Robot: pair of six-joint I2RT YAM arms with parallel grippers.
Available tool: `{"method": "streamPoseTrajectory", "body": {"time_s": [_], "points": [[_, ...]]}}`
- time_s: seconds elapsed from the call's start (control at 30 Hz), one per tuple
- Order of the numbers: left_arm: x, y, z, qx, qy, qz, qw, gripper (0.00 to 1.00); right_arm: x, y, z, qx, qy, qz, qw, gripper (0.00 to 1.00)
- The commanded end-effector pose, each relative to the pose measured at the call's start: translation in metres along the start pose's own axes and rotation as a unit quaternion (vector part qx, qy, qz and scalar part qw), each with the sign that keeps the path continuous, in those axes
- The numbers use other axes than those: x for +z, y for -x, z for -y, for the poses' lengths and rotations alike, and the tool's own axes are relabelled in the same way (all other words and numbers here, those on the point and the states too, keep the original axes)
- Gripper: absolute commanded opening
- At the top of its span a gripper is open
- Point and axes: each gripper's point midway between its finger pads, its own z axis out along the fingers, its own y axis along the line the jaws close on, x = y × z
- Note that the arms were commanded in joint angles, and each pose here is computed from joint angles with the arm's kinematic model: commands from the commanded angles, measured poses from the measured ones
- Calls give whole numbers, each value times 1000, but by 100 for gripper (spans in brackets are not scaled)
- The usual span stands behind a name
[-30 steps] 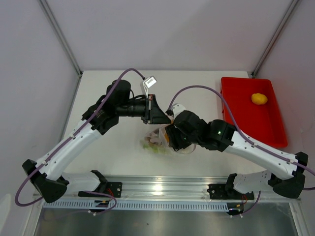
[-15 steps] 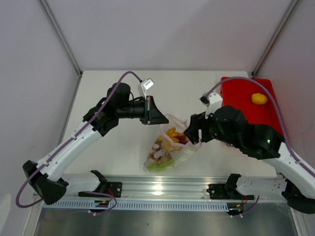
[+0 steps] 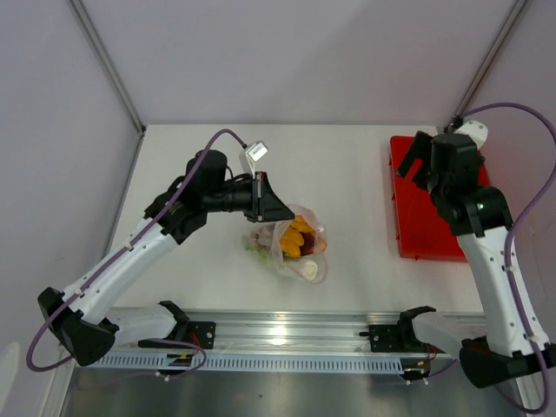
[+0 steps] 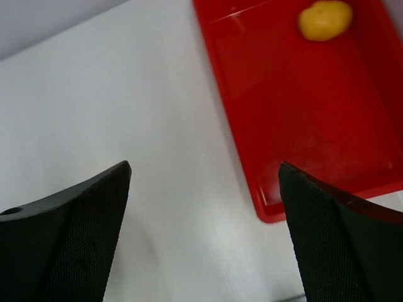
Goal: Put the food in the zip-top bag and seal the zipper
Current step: Place the fake vegetable in the zipper food storage bag, then pick up the fake vegetable from the bin.
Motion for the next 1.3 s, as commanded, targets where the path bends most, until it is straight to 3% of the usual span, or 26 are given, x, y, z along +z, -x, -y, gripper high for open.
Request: {"method": "streamPoseTrajectory", "body": {"time_s": [0.0, 0.2, 0.53, 0.77, 0.9, 1.27], "points": [[-10, 11, 21, 30, -38, 24, 999, 1, 44, 21, 50, 74, -92, 48, 992, 99], [-11, 5, 20, 33, -41, 15, 998, 1, 108, 20, 125, 180, -205, 75, 959, 99], [-7, -2, 13, 33, -40, -2, 999, 1, 213, -41, 193, 236, -339, 49, 909, 99], [4, -2, 8, 26, -46, -18, 998, 1, 256, -49, 216, 247, -384, 67, 887, 99], [9, -1, 5, 26, -46, -23, 998, 1, 291, -67, 222, 247, -387, 49, 887, 99], [19, 4, 5, 31, -62, -27, 997, 1, 352, -57, 220, 211, -379, 68, 898, 99]]}}
